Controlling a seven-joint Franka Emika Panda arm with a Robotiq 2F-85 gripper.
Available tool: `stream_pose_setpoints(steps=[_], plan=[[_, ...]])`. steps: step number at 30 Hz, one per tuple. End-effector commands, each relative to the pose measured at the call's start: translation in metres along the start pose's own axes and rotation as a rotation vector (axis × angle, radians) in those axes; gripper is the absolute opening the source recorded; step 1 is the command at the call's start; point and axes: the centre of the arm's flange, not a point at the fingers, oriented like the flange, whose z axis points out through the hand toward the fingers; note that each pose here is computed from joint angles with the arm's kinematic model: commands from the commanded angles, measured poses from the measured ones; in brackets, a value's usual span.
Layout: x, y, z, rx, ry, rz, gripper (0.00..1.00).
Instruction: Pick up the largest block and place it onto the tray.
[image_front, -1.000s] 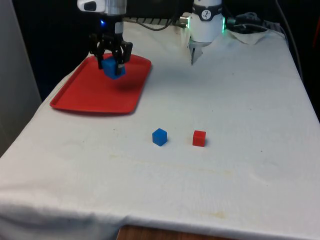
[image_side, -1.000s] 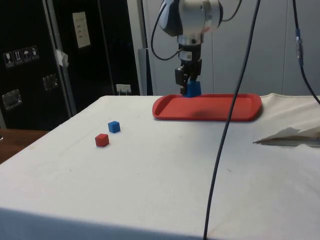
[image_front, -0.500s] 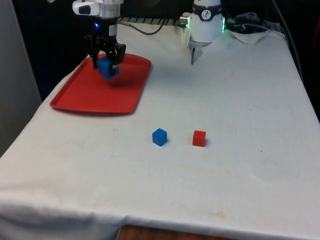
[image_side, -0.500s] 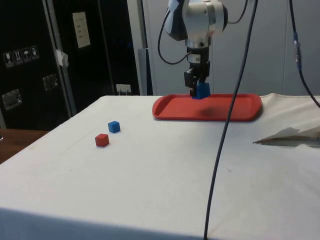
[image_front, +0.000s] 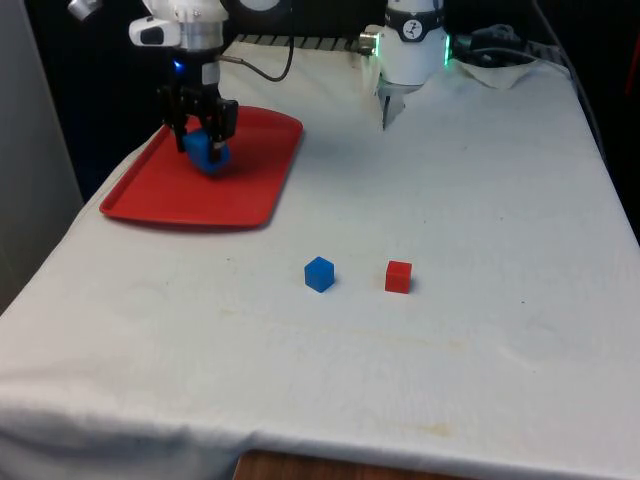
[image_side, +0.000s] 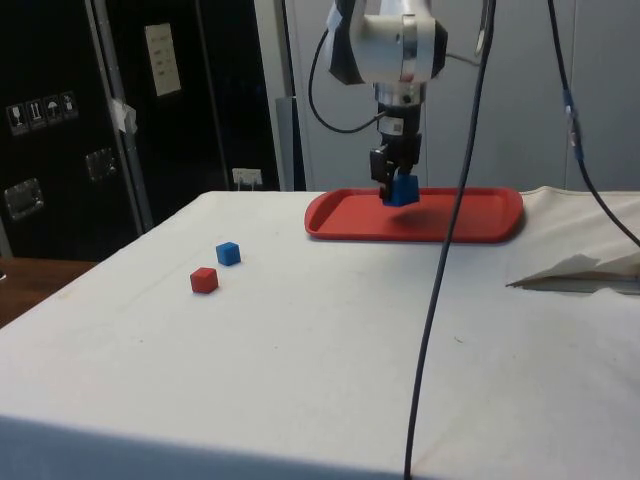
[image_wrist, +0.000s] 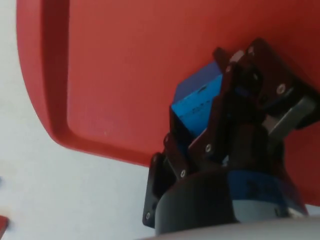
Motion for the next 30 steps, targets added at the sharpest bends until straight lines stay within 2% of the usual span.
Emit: stream_pose_setpoints(steps=[1, 4, 6, 7, 10, 11, 13, 15, 16, 21, 24, 25, 30], plan=[[0.001, 0.001, -0.001, 0.013, 0.009, -0.001, 0.17], [0.000, 0.000, -0.001, 0.007, 0.005, -0.002, 0.18], [0.001, 0.001, 0.000, 0.009, 0.005, 0.001, 0.32], [0.000, 0.001, -0.001, 0.004, 0.004, -0.001, 0.32], [0.000, 0.000, 0.000, 0.002, 0.003, 0.000, 0.61], [0.000, 0.000, 0.000, 0.000, 0.002, -0.001, 0.81], [0.000, 0.000, 0.000, 0.000, 0.002, 0.000, 0.98], [0.000, 0.000, -0.001, 0.008, 0.005, -0.001, 1.00], [-0.001, 0.000, 0.000, -0.002, 0.001, -0.002, 1.00], [0.000, 0.000, -0.001, -0.003, 0.002, -0.001, 1.00], [0.002, 0.002, -0.008, 0.004, 0.010, 0.000, 1.00], [0.002, 0.002, -0.005, 0.006, 0.013, 0.000, 1.00], [0.005, 0.003, -0.021, 0.012, 0.029, -0.002, 1.00]])
